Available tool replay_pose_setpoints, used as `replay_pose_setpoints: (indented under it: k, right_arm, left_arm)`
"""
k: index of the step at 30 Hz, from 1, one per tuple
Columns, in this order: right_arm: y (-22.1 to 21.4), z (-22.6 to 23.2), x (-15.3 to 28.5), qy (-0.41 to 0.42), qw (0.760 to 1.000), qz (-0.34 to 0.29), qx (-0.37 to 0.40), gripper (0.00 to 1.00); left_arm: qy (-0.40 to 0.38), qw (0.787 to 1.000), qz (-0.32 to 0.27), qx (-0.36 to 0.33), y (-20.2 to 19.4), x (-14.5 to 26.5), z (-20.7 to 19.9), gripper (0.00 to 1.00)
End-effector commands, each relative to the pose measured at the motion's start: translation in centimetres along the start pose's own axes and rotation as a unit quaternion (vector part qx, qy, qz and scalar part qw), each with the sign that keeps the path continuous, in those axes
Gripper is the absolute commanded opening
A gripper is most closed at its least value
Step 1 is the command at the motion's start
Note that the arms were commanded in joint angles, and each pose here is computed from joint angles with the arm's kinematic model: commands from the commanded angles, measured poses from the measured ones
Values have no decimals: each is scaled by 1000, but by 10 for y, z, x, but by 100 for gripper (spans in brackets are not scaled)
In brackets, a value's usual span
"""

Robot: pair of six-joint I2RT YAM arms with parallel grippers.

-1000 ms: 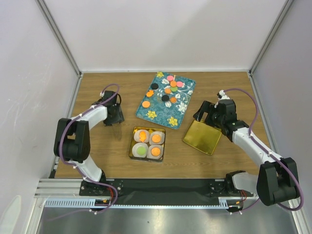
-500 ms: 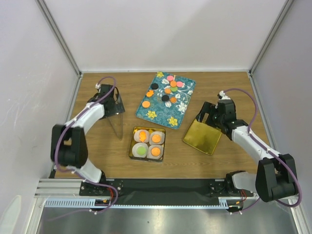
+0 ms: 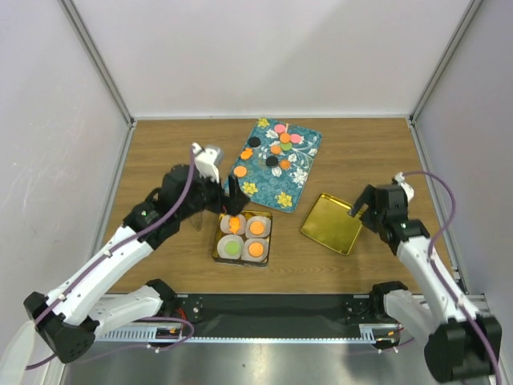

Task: Pack the cookies

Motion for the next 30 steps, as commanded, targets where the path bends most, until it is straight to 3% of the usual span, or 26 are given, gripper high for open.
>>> replay_pose_setpoints:
  k: [1, 5, 8, 10, 13, 18, 30]
  right_arm:
    - [-19, -25, 11, -46, 998, 5, -52, 94]
    - [-31, -27, 6, -46, 995, 7, -87, 86]
    - [-36, -24, -5, -41, 994, 18, -102, 77]
    - [-37, -27, -12, -63, 993, 28, -100, 65]
    - [-39, -31, -18, -84, 991, 36, -101, 57]
    - [-39, -29, -26, -86, 990, 38, -101, 54]
    - [-51, -27, -48, -101, 990, 63, -73, 42]
  left_arm:
    - [-74, 994, 76, -13, -44, 3, -16, 91]
    - [-145, 984, 101, -29, -72, 19, -34, 90]
    - [-158, 981, 106, -36, -83, 28, -32, 89]
    - [-159, 980, 109, -43, -88, 32, -29, 89]
    - [-148, 982, 105, -50, -98, 36, -18, 90]
    - [-156, 984, 74, -53, -92, 46, -18, 91]
    - [-135, 986, 84, -47, -97, 40, -11, 92]
Point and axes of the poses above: each gripper's point midway between its finger pads, its own x axis back along the fingers, its own z axis along the line the jaws close on, y = z × x, the point moved 3 cm from there along x, back along the fingers, and after that the axes turned 9 degrees about x, right-handed, at the moved point
